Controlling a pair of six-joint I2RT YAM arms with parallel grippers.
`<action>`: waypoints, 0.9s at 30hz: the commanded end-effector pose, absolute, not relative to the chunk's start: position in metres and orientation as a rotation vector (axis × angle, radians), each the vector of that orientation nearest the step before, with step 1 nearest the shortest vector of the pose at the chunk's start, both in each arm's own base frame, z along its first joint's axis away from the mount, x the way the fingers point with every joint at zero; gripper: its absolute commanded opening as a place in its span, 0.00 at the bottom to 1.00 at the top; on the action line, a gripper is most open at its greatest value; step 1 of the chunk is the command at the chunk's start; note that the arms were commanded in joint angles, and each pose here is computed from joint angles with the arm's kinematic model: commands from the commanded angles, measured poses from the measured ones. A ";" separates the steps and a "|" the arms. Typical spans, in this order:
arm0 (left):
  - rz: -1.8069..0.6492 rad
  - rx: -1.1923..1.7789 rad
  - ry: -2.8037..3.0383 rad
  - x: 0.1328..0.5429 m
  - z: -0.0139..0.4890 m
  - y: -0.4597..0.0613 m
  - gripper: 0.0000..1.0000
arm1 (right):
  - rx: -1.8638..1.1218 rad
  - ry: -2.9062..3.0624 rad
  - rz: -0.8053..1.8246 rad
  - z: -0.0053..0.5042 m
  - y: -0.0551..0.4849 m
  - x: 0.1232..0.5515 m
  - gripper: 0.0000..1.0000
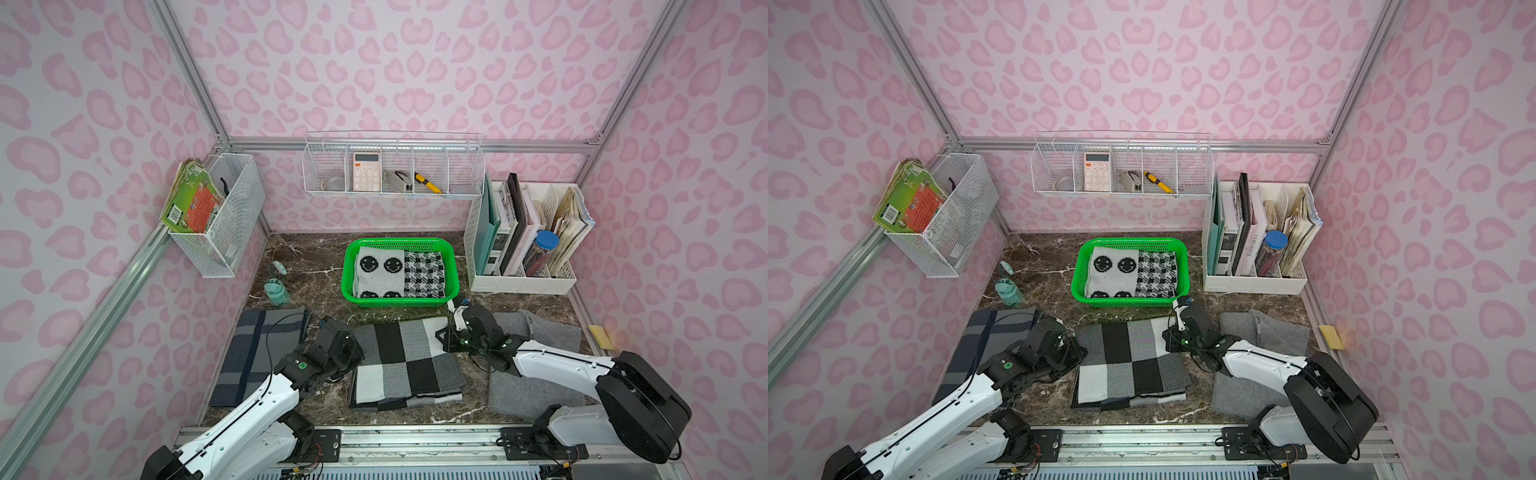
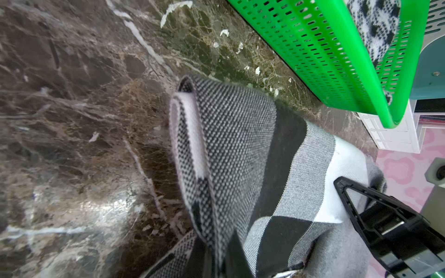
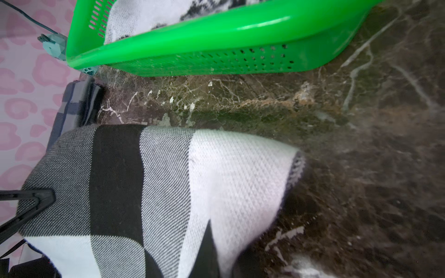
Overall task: Put the folded scarf in the basket
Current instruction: Pick up the scarf at the center of the board.
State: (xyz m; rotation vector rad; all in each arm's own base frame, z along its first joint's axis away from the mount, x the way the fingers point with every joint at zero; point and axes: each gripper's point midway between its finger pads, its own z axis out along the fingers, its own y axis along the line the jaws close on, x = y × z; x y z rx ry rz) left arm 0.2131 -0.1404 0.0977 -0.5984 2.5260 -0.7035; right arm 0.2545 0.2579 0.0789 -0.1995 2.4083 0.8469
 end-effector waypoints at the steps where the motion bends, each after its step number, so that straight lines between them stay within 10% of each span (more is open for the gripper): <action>1: -0.667 -0.573 2.521 0.214 0.101 -0.136 0.00 | -0.186 2.396 0.820 0.083 0.253 0.256 0.00; 27: -0.775 -0.345 2.406 0.248 0.177 -0.168 0.00 | -0.189 2.194 0.804 0.181 0.249 0.267 0.00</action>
